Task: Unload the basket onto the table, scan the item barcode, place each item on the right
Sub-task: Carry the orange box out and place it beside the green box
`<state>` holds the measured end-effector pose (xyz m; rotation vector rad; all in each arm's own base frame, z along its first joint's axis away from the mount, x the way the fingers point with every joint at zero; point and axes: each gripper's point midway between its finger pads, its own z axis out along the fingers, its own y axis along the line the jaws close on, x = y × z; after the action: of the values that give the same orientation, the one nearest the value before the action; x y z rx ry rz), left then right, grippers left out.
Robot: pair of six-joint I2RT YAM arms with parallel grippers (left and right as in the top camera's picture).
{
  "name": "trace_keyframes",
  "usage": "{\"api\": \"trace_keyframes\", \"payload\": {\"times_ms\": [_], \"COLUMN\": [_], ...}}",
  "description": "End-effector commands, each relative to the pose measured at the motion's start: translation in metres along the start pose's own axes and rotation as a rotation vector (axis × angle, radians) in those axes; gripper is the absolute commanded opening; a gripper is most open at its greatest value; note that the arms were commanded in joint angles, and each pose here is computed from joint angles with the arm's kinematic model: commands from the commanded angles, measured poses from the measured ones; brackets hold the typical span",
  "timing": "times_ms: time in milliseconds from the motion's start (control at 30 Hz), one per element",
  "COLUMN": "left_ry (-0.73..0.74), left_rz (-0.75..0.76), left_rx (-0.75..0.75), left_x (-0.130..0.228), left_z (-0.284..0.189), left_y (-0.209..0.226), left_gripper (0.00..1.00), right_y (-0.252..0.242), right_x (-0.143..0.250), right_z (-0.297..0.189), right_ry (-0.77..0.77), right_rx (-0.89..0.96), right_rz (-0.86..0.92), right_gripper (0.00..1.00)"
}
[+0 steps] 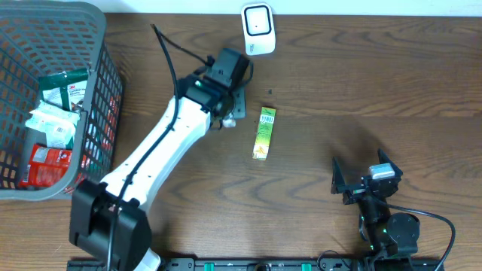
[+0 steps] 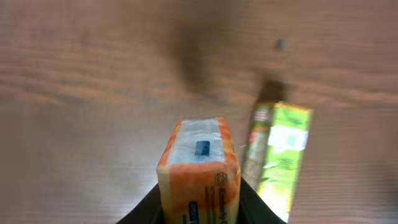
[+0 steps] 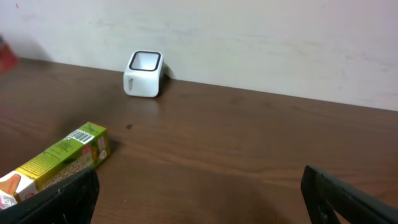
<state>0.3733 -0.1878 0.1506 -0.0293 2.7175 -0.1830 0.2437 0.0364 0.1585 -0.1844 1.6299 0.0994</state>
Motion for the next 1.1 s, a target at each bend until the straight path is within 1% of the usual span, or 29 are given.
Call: {"api": "trace_keyframes", "payload": {"times_ms": [0, 300, 400, 467, 767, 1067], "left_ry": [-0.027, -0.011, 0.008, 0.026, 0.070, 0.087], "left_rz": [0.058, 0.145, 0.147, 0.146, 0.159, 0.171], "left_rx": [0.066, 0.139, 0.146, 0.143, 0.112, 0.102], "left_x": [-0.007, 0.027, 0.038, 0.046, 0.059, 0.067], "left_z": [-0.021, -0.011, 0.002, 0.019, 0.078, 0.094], "left_y": [-0.029, -0.095, -0.111, -0.120, -0.129, -0.131], "left_gripper": [0.28, 0.29, 0.29, 0.29, 0.29, 0.29], "right_y": [-0.002, -0.002, -0.002, -0.002, -0.002, -0.002], "right_x": [0.000, 0.000, 0.000, 0.000, 0.000, 0.000], "right_z": [0.000, 0.000, 0.000, 0.000, 0.000, 0.000], "right_ry": [0.000, 0.000, 0.000, 0.000, 0.000, 0.000], "right_rx": [0.010, 0.010, 0.010, 0.010, 0.010, 0.010], "right_rz": [0.013, 0.013, 0.013, 0.013, 0.013, 0.013], "right_gripper": [0.99, 0.99, 0.99, 0.99, 0.99, 0.99]}}
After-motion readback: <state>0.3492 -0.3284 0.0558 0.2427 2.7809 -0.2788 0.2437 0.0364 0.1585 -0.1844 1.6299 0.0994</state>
